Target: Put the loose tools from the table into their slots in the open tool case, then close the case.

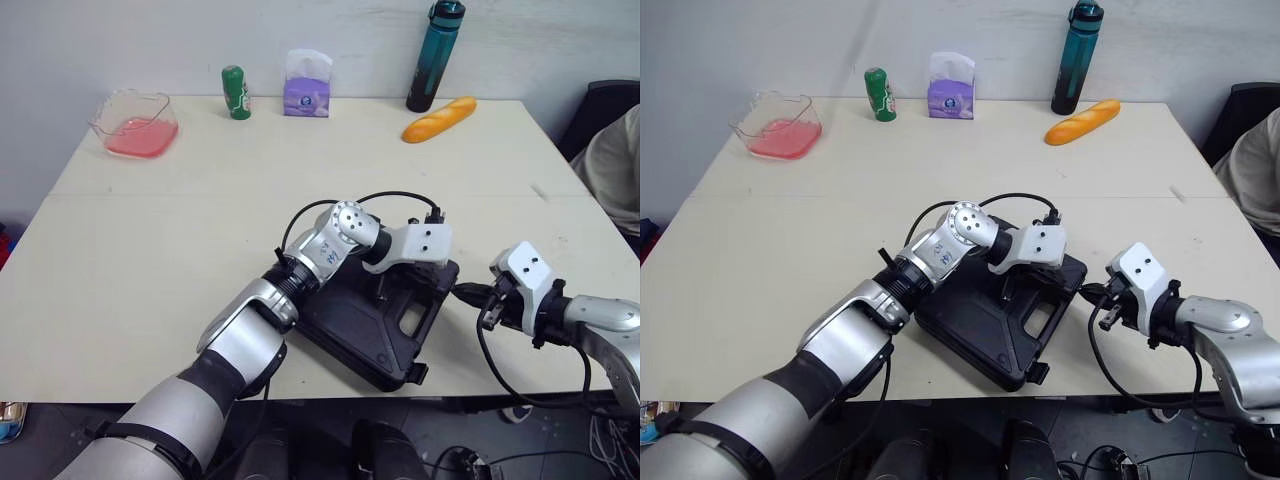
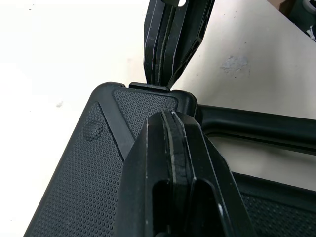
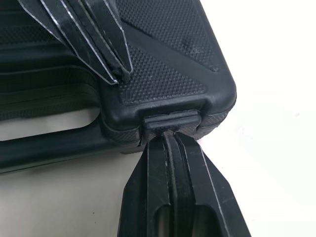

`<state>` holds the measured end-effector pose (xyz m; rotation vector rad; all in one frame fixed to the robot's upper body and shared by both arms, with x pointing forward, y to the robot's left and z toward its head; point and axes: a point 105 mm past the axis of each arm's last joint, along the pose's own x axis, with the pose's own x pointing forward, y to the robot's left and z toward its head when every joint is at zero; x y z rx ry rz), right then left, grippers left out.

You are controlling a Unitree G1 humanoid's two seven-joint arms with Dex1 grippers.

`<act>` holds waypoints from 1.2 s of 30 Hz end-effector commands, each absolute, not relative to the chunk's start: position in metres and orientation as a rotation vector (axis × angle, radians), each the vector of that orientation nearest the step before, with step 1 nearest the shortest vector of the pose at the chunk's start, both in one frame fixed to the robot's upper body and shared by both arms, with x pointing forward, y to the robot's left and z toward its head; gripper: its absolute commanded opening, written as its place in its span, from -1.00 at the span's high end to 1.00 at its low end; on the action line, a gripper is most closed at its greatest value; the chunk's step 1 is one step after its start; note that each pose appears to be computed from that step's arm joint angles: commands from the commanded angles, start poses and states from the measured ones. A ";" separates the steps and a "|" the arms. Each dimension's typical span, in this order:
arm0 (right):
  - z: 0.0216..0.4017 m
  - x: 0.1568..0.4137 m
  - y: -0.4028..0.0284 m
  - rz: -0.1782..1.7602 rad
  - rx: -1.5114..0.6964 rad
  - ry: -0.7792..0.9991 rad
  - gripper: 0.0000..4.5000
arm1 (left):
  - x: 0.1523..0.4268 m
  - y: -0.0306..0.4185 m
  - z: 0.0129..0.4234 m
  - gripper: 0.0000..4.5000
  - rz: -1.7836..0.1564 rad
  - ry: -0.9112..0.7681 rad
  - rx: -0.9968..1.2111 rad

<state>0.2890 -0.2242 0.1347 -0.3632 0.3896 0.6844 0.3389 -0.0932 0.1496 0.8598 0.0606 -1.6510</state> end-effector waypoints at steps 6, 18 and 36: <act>0.172 0.294 -0.197 0.775 -0.416 0.220 1.00 | 0.348 -0.061 0.083 0.97 -1.573 0.390 0.910; 0.169 0.265 -0.230 0.715 -0.426 0.332 1.00 | 0.349 -0.056 0.158 0.97 -1.648 0.170 0.662; 0.114 0.184 -0.177 1.042 -0.271 0.601 1.00 | 0.260 -0.020 0.132 0.97 -1.882 0.354 0.805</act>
